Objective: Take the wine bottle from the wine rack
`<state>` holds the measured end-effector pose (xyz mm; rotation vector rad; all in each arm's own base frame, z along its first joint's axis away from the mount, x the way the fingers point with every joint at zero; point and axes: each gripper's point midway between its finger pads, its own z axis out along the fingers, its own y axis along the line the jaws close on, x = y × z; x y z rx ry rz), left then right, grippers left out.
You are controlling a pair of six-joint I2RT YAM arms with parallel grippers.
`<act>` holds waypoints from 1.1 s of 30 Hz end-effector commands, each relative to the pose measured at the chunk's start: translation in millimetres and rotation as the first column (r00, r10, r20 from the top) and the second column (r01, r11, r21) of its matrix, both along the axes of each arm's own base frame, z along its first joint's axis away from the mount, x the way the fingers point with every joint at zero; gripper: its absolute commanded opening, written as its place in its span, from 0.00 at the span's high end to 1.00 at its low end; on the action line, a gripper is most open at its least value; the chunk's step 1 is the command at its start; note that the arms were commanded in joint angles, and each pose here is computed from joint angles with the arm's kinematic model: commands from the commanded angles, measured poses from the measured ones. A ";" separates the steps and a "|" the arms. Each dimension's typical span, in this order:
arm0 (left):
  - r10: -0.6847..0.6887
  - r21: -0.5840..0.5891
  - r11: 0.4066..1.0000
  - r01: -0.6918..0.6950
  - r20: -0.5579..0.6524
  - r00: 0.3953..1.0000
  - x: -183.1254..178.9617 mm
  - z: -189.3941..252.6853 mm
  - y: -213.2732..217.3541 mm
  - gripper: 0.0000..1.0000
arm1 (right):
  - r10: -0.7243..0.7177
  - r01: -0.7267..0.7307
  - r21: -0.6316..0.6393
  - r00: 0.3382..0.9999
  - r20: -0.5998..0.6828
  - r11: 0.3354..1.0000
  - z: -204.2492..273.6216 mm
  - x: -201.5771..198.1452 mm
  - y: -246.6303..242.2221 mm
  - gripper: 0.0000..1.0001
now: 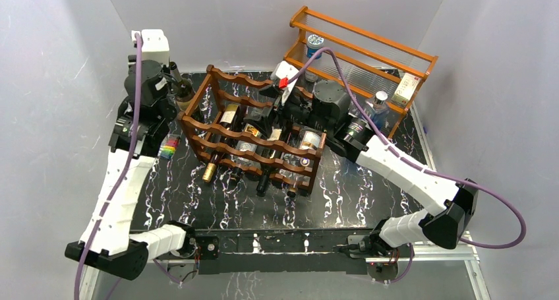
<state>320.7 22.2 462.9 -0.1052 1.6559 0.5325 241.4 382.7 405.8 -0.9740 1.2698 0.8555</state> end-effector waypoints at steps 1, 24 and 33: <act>0.125 -0.071 0.991 -0.118 0.113 0.986 -11.9 6.1 43.3 1.00 | -0.006 0.009 0.058 0.999 -0.047 0.998 19.9 -8.7 -8.6 0.02; 0.145 -0.339 0.939 -0.059 0.233 0.962 142.8 -84.1 156.6 1.00 | 0.002 -0.002 0.002 1.000 -0.028 1.000 -3.1 -17.4 -19.6 0.02; 0.054 -0.331 0.943 0.029 0.238 0.970 195.7 -129.5 161.9 1.00 | -0.036 0.035 -0.030 0.999 -0.009 0.999 -15.8 -8.1 -20.3 0.02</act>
